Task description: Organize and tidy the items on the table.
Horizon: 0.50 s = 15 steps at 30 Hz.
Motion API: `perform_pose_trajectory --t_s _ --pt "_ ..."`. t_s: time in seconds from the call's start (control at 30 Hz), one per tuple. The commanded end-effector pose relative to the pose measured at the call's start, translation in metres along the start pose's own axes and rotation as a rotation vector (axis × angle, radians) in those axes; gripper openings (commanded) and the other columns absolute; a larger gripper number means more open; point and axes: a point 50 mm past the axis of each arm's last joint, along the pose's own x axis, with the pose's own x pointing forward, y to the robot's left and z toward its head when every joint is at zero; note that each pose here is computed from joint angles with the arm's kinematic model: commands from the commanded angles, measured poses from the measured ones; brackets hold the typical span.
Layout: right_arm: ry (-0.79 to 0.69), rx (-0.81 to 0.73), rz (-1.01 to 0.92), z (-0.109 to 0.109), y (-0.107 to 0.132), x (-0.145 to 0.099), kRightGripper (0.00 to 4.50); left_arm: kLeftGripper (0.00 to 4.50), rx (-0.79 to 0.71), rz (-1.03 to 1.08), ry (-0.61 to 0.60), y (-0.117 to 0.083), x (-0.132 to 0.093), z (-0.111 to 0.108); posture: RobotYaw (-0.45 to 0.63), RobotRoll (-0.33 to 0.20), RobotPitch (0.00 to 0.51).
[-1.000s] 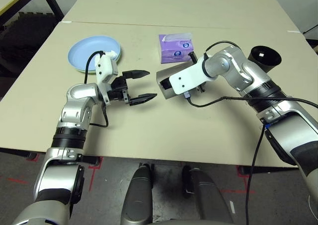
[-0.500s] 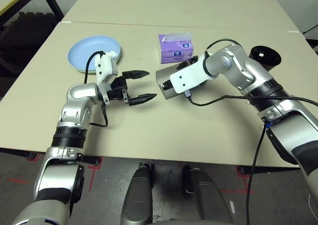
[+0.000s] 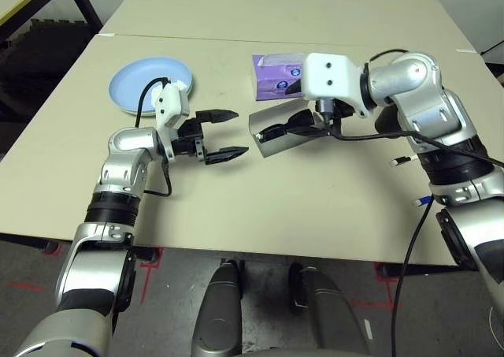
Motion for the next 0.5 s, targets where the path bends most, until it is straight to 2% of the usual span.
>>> perform_pose_trajectory --t_s 0.03,0.13,0.4,0.5 --pt "-0.120 0.200 -0.103 -0.013 0.013 -0.007 4.47 4.50 0.002 -0.031 0.017 -0.001 0.004 -0.003 0.15 0.000 0.188" --pt "-0.245 0.336 -0.172 -0.018 0.024 -0.007 4.47 4.50 -0.002 -0.035 0.018 0.000 0.003 -0.003 0.15 0.000 0.191" --pt "-0.501 0.449 -0.423 -0.046 0.054 -0.012 4.47 4.50 -0.012 -0.039 0.028 0.000 0.004 -0.006 0.14 0.000 0.203" --pt "-0.518 0.467 -0.508 -0.057 0.060 -0.017 4.47 4.50 -0.015 -0.039 0.031 0.000 0.003 -0.007 0.14 0.000 0.205"
